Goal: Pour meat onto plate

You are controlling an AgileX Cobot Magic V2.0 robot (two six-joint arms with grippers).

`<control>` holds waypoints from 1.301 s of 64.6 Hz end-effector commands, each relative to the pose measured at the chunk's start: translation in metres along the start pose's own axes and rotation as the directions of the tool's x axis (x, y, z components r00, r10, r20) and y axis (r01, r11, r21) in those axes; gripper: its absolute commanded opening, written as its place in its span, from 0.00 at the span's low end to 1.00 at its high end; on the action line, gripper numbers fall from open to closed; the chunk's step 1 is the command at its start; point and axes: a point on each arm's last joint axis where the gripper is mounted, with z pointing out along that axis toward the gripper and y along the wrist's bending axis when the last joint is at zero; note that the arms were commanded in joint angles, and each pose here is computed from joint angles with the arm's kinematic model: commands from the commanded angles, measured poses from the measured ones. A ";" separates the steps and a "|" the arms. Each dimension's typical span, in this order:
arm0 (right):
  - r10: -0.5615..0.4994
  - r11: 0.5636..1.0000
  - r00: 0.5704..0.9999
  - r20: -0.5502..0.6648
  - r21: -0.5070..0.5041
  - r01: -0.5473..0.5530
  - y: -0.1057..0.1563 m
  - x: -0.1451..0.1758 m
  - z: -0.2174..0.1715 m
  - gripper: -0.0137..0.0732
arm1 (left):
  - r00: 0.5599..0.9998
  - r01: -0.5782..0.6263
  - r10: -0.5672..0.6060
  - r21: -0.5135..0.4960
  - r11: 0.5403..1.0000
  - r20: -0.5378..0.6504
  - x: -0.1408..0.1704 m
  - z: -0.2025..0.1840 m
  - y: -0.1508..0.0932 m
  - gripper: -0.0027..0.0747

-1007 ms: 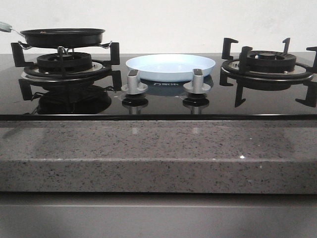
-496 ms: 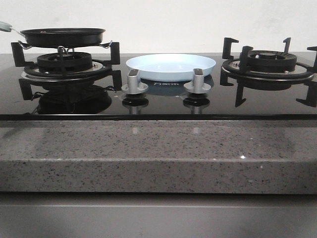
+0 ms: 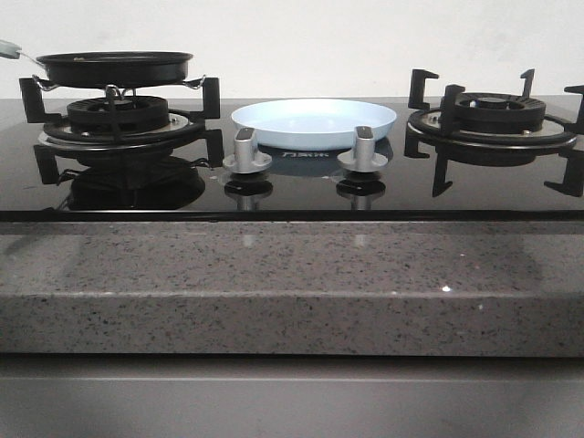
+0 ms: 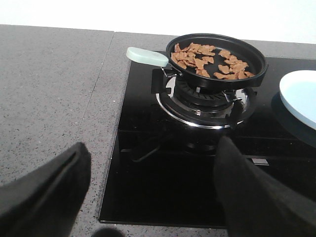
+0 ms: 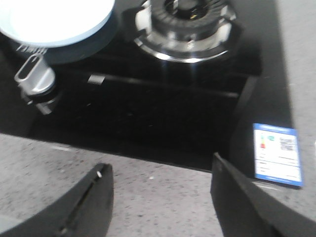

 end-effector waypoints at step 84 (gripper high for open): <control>-0.037 0.964 0.959 -0.281 -0.263 -0.040 0.034 -0.192 0.257 0.69 | 0.995 -0.090 0.078 0.214 0.973 0.068 -0.010 -0.005 -0.029 0.65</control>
